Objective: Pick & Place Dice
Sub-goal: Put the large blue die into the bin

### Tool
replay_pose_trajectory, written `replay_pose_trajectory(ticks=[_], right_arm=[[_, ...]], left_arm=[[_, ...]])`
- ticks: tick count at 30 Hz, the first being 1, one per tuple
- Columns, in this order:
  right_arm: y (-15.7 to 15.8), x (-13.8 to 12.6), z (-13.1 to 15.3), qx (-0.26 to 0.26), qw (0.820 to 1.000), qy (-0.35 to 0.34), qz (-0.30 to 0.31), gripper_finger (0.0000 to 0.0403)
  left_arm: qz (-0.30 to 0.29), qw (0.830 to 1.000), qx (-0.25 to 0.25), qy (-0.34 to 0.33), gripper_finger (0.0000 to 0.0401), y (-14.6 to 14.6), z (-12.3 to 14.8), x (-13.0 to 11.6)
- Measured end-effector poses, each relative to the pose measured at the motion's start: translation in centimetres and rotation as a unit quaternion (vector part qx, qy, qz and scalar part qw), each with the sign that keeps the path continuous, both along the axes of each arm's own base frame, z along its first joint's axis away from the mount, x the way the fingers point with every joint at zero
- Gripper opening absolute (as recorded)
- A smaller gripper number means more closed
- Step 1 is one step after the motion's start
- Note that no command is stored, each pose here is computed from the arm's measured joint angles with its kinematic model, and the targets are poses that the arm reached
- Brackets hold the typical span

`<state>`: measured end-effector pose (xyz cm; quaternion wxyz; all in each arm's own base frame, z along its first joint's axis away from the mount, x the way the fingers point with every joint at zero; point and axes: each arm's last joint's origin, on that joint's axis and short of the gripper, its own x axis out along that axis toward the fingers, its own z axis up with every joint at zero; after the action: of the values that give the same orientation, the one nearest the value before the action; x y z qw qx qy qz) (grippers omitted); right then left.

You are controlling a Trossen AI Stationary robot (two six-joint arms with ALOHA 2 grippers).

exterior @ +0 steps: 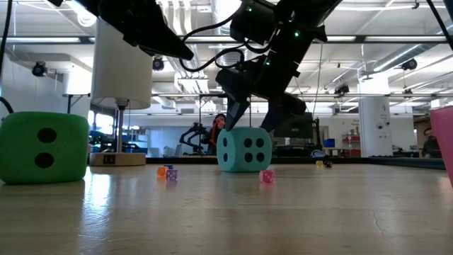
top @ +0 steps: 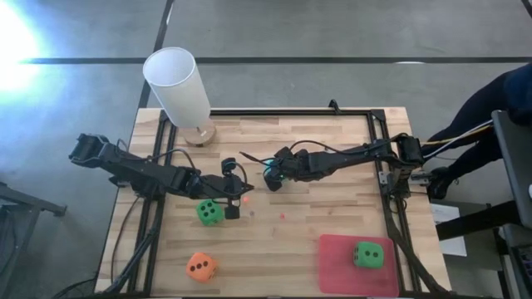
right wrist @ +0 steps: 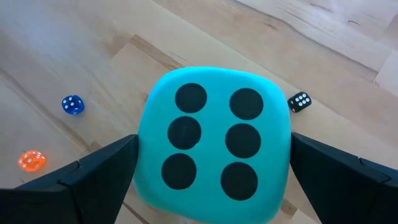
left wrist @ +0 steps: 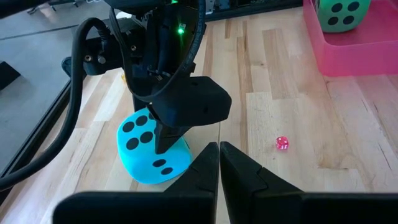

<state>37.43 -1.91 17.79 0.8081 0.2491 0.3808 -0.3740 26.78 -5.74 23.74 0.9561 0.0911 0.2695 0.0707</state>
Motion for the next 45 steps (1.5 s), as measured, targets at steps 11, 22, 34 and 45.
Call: replay_pose_trajectory(ticks=[11, 22, 34, 45], right_arm=[[0.07, 0.01, 0.02, -0.003, 1.0, 0.0, 0.003, 0.0323], [0.08, 0.02, 0.06, -0.003, 1.0, -0.001, 0.003, 0.031], [0.08, 0.02, 0.06, -0.004, 1.0, -0.001, 0.005, 0.0304], [0.07, 0.01, 0.1, -0.003, 1.0, -0.003, 0.003, 0.0319]], left_arm=[[0.0, 1.0, 0.0, 0.0, 0.0019, 0.0, -0.01, 0.0], [0.0, 1.0, 0.0, 0.0, 0.0019, 0.0, 0.0, 0.0], [0.0, 1.0, 0.0, 0.0, 0.0019, -0.01, -0.01, 0.0], [0.0, 1.0, 0.0, 0.0, 0.0019, 0.0, 0.0, 0.0]])
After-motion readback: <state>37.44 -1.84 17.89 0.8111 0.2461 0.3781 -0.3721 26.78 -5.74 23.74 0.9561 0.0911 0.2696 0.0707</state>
